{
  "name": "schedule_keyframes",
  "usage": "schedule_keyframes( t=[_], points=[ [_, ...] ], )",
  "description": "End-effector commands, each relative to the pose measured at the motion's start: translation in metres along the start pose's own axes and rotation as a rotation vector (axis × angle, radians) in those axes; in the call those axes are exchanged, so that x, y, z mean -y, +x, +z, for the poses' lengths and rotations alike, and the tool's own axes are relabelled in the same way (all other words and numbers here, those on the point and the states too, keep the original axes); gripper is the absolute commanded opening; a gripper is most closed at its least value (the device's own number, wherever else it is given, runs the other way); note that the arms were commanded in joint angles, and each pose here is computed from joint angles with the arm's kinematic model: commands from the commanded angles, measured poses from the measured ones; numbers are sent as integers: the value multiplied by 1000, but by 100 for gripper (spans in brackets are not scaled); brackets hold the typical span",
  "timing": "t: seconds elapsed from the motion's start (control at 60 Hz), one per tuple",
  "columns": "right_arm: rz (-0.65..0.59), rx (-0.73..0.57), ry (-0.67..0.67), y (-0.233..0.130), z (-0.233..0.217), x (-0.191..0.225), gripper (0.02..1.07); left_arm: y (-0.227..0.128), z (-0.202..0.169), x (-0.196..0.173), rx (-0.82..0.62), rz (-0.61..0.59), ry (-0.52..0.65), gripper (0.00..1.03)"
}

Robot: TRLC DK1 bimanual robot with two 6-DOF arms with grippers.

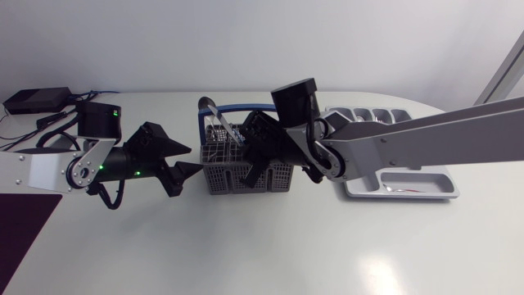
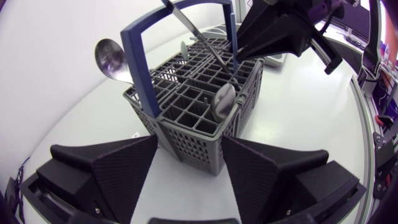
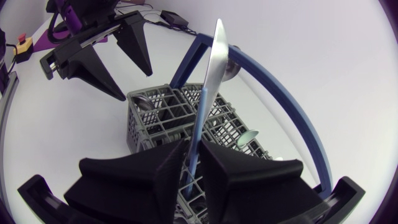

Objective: Unload the cutlery basket into the drawer organizer.

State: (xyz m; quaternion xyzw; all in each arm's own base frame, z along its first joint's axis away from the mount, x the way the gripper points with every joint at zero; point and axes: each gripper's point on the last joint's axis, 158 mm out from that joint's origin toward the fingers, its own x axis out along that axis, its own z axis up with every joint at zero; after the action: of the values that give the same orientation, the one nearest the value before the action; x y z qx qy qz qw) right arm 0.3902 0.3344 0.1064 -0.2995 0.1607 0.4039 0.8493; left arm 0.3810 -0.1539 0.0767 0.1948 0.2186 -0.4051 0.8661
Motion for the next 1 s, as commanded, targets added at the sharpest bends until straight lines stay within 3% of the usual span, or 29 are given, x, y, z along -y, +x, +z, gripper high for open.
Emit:
schedule_keyframes(
  t=[0.0,0.167,0.567,0.983],
  points=[
    [2,-2,-14,9,-1,-1,16,5,-14,11,-19,-29,3,80],
    [-2,-4,-4,12,-2,1,14,5,-16,13,-23,-34,3,80],
    [-4,72,-10,-14,44,2,14,7,-17,23,-25,-54,8,80],
    [-41,203,-8,-72,130,6,14,2,-13,27,-14,-47,14,80]
  ],
)
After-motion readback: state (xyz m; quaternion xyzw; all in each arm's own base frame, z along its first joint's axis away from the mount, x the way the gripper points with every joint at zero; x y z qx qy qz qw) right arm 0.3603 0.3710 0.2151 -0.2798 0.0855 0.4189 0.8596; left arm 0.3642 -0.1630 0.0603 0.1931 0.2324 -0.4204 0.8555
